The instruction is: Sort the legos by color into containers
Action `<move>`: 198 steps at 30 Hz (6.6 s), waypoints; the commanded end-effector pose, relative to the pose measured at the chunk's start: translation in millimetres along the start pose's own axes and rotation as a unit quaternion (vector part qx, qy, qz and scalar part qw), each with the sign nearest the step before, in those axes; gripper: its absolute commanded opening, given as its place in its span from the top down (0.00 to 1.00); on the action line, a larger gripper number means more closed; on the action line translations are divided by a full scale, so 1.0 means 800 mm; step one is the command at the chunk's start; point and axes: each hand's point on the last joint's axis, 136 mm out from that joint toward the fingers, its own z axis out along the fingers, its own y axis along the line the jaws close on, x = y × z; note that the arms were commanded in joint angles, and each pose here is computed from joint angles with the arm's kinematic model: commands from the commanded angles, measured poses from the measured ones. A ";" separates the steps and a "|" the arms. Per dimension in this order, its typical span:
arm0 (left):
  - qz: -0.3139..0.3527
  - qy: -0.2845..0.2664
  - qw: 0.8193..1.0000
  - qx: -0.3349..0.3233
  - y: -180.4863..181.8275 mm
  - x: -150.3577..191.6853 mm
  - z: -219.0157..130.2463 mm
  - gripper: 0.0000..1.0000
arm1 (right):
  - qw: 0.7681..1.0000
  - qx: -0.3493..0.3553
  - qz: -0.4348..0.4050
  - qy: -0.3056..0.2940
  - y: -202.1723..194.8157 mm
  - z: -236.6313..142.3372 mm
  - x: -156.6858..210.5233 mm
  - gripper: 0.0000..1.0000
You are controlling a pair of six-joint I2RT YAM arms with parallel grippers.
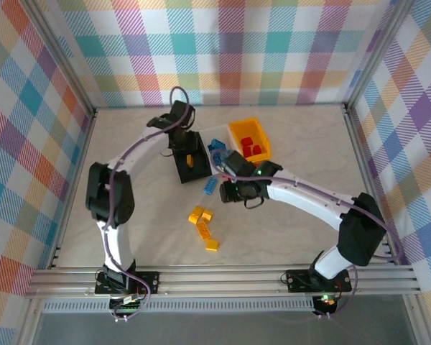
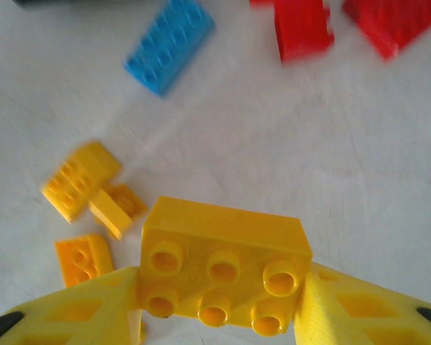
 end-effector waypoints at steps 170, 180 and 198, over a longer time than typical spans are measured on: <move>0.042 0.054 0.997 -0.042 -0.003 0.025 0.098 0.67 | 0.990 -0.139 -0.039 -0.007 -0.021 -0.012 0.114 0.35; 0.032 0.046 0.998 -0.027 -0.004 0.017 0.079 0.57 | 0.972 -0.117 -0.189 0.082 0.035 0.023 0.173 0.29; -0.001 -0.020 0.999 0.046 -0.001 0.027 -0.102 0.49 | 0.943 -0.054 -0.290 0.153 0.103 0.090 0.208 0.15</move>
